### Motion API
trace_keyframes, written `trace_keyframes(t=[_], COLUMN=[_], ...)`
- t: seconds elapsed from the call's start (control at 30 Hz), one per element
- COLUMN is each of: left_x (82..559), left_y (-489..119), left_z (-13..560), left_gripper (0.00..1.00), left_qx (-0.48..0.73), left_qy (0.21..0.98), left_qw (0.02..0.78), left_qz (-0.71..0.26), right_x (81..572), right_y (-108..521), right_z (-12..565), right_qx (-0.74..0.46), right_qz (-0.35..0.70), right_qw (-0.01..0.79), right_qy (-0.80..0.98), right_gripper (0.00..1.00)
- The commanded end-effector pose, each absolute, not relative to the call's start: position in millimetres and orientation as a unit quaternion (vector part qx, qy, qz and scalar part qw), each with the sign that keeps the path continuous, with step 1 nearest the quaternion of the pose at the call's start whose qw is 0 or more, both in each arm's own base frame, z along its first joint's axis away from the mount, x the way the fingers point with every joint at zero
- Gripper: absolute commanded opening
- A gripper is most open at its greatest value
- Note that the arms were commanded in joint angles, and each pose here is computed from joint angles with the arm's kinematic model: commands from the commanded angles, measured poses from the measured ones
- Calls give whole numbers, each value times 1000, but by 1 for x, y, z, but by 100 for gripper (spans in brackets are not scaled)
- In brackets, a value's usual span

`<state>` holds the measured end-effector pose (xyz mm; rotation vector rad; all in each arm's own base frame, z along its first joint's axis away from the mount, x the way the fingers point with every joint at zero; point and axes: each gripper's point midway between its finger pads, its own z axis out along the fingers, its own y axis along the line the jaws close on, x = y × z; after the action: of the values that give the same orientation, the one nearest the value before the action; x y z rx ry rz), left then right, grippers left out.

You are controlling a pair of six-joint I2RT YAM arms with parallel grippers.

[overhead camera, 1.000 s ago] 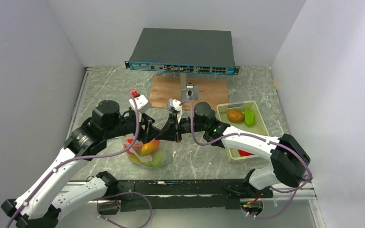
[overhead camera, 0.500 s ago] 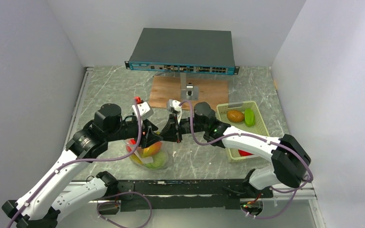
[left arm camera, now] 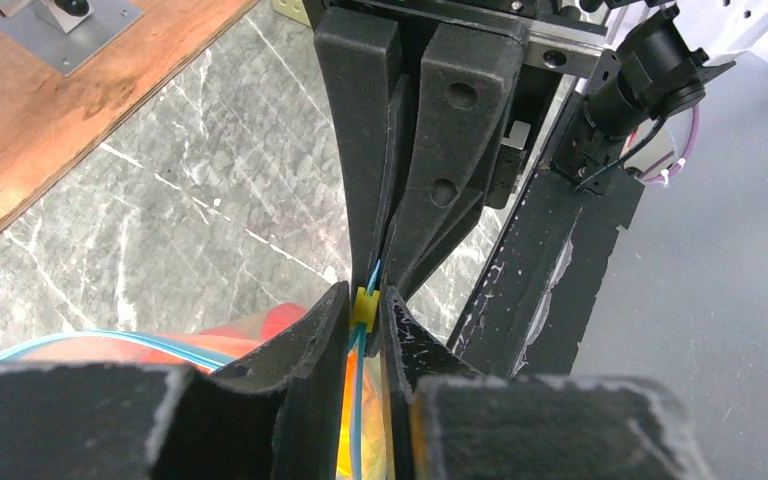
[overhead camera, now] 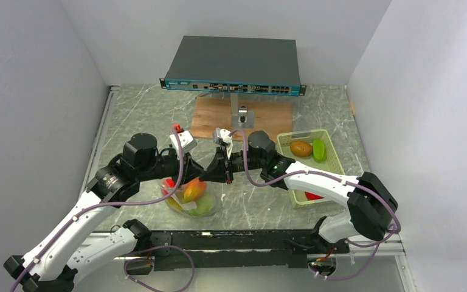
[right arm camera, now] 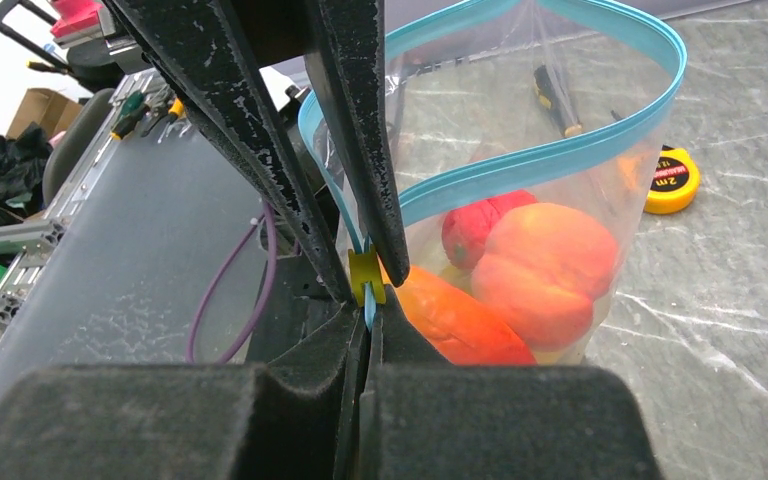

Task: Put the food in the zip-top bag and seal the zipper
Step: Zip the zipper food storage bag at the center of the board.

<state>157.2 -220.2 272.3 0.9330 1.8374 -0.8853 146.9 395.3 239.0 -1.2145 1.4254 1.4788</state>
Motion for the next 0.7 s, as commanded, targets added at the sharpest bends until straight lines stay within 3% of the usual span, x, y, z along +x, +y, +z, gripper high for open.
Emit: trace_keyframes(t=[0.0,0.2,0.37,0.67], left_x=[161,158,158,160], left_y=[-220,-222,-219,-205], left_z=[276,270,270,269], left_gripper=[20,21,5,0], left_qx=[373,380,379,367], left_qy=[735,737,742,755], left_qw=[444,429,429,441], left_qz=[-352,-359,-349,-318], right_x=[146,146,151,167], right_y=[394,393,393,374], right_z=[272,274,275,260], right_qx=[-481,-476,-456,-370], right_qz=[582,584,582,559], right_qw=[412,414,419,453], right_qy=[510,510,527,587], right_gripper=[0,0,0,0])
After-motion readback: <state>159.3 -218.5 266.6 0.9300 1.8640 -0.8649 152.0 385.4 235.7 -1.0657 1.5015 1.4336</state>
